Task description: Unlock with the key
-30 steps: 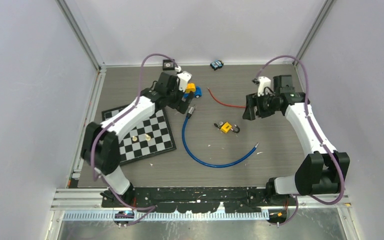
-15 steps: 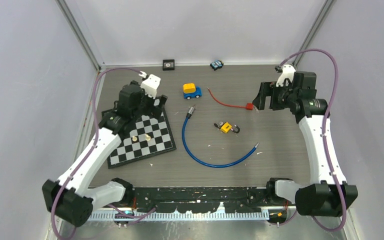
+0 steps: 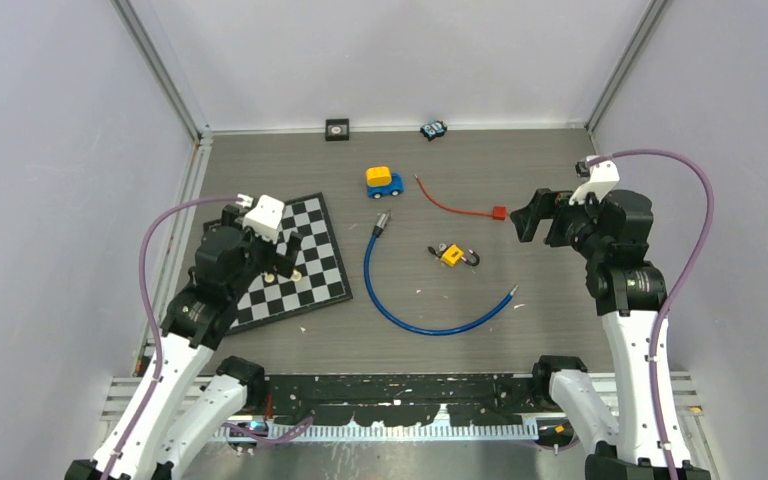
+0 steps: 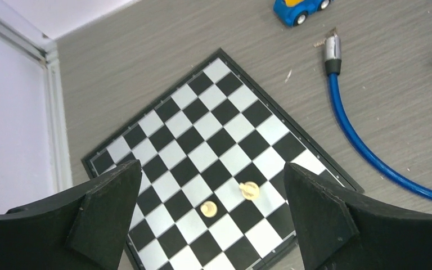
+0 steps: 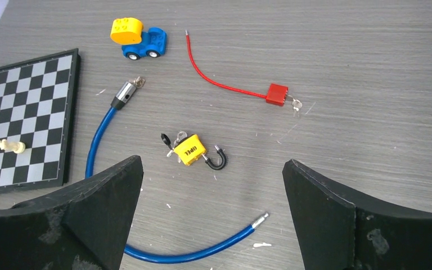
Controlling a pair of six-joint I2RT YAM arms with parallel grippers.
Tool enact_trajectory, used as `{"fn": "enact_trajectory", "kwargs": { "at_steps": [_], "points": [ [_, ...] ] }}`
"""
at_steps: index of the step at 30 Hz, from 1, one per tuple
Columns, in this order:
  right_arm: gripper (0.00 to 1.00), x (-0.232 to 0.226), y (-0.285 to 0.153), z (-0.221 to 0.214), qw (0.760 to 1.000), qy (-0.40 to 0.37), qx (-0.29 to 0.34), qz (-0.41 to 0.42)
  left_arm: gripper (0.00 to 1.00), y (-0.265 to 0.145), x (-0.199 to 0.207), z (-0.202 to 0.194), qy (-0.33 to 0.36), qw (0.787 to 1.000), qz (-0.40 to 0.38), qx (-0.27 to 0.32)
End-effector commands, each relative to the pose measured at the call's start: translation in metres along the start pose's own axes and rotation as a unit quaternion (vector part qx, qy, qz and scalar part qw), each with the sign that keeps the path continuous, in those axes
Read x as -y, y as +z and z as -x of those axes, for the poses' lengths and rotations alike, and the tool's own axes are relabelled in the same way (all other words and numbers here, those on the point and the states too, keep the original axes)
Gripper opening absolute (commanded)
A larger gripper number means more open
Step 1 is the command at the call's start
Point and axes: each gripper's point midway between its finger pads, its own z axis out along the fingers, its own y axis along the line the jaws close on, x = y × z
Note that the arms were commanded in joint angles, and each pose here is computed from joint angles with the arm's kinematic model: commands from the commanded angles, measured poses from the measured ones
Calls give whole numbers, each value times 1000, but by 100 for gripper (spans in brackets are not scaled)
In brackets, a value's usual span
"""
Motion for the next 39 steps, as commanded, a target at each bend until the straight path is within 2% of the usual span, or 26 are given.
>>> {"fn": "enact_trajectory", "kwargs": {
  "at_steps": [1, 4, 10, 39],
  "points": [
    [100, -4, 7, 17, 999, 2, 42, 17, 100, -4, 3, -2, -37, 999, -6, 34],
    [100, 3, 12, 14, 999, 9, 40, 10, 99, -9, -6, 1, -45, 998, 11, 43],
    [100, 19, 16, 9, 999, 22, 39, -22, 100, -10, -1, -1, -54, 998, -6, 34],
    [100, 18, 14, 0, 1000, 11, 19, -16, 100, -2, 8, -20, -42, 999, -29, 2]
  ]
}}
